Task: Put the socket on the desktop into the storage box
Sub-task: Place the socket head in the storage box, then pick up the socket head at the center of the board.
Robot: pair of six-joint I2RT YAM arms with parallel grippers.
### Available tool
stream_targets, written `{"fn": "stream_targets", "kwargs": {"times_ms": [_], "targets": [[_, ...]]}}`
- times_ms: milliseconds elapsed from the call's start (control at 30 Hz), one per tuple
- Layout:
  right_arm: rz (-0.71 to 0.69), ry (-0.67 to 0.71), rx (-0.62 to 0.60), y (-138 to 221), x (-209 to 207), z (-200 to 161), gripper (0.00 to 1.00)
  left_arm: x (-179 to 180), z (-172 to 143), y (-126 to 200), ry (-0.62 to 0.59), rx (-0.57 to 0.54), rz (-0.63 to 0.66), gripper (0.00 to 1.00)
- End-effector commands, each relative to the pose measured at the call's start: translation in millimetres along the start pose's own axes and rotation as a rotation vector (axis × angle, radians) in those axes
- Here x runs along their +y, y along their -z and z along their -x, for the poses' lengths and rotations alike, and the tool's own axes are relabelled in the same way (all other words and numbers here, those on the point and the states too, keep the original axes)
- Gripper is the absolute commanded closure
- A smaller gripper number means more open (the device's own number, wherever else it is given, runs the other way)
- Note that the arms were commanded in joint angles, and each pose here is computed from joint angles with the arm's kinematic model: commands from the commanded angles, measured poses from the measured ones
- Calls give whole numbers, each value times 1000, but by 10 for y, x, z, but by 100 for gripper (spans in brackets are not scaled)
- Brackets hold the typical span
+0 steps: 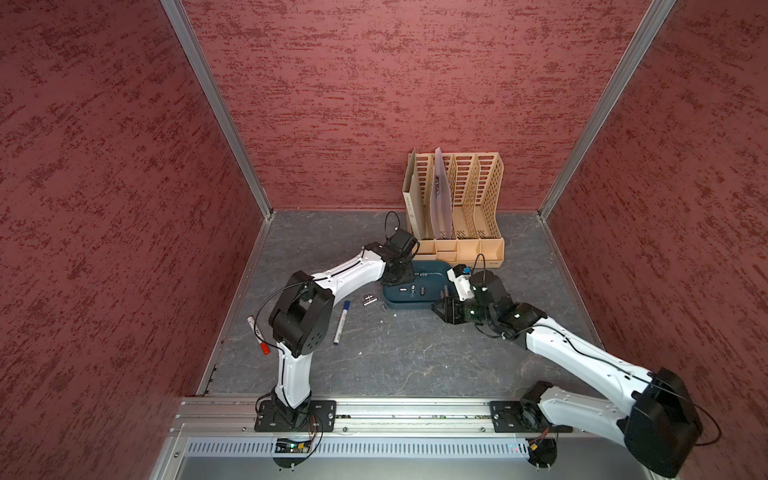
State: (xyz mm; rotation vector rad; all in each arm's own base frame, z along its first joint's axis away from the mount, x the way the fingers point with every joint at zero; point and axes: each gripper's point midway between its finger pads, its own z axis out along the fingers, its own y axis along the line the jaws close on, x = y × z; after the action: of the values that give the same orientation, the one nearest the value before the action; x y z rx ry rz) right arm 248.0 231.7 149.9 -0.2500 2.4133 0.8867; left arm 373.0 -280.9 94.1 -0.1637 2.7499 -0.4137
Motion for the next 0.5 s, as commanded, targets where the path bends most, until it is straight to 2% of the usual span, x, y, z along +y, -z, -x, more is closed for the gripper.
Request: {"fn": "stream_targets", "kwargs": {"times_ms": [0, 467], "targets": [[-14, -8, -20, 49, -1, 76, 52, 16, -23, 110, -13, -17, -20, 54], [-8, 29, 4, -17, 153, 131, 52, 321, -215, 410, 28, -42, -37, 50]]}}
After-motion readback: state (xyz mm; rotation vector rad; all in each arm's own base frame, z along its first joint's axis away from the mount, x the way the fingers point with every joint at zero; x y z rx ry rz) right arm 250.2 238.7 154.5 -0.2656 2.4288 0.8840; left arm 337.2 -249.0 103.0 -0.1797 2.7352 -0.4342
